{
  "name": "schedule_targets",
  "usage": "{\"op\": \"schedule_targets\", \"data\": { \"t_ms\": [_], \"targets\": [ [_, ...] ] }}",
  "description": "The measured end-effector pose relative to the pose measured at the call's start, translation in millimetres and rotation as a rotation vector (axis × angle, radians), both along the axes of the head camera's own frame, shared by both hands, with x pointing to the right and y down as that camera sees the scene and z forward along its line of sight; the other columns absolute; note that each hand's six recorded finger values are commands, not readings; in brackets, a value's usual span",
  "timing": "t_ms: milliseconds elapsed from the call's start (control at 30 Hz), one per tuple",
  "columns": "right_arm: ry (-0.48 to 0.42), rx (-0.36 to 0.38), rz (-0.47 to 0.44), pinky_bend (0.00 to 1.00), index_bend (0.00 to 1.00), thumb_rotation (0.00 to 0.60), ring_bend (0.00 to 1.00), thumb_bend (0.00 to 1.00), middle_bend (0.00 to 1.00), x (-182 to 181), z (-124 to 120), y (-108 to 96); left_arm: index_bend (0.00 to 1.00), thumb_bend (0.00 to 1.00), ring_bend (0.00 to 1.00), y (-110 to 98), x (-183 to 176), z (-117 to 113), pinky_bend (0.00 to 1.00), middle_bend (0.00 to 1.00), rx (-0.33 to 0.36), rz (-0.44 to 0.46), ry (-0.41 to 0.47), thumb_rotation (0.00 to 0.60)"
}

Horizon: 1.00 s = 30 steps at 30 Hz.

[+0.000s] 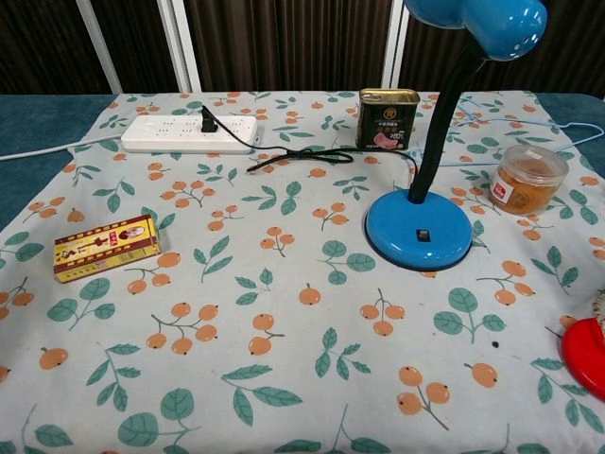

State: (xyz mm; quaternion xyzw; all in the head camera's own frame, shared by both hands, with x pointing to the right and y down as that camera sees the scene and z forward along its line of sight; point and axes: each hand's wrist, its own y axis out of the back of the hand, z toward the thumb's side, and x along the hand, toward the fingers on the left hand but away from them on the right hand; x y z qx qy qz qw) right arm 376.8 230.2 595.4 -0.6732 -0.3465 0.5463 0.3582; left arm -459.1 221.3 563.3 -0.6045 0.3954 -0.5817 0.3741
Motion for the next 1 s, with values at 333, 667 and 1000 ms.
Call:
{"op": "schedule_targets", "data": {
  "t_ms": [333, 667, 1000],
  "targets": [
    [-0.043, -0.126, -0.102, 0.56, 0.02, 0.6, 0.75, 0.37, 0.62, -45, 35, -15, 0.14, 0.36, 0.06, 0, -1, 1, 0.1, 0.07, -0.012, -0.008, 0.004, 0.6],
    [-0.093, -0.25, -0.15, 0.68, 0.01, 0.6, 0.76, 0.39, 0.64, -96, 67, -12, 0.14, 0.36, 0.06, 0, -1, 1, 0.1, 0.07, -0.017, -0.013, 0.011, 0.6],
    [-0.091, -0.292, -0.181, 0.76, 0.01, 0.6, 0.77, 0.39, 0.64, -129, 86, -20, 0.14, 0.36, 0.06, 0, -2, 2, 0.1, 0.07, -0.024, -0.015, 0.014, 0.6]
  ]
}}
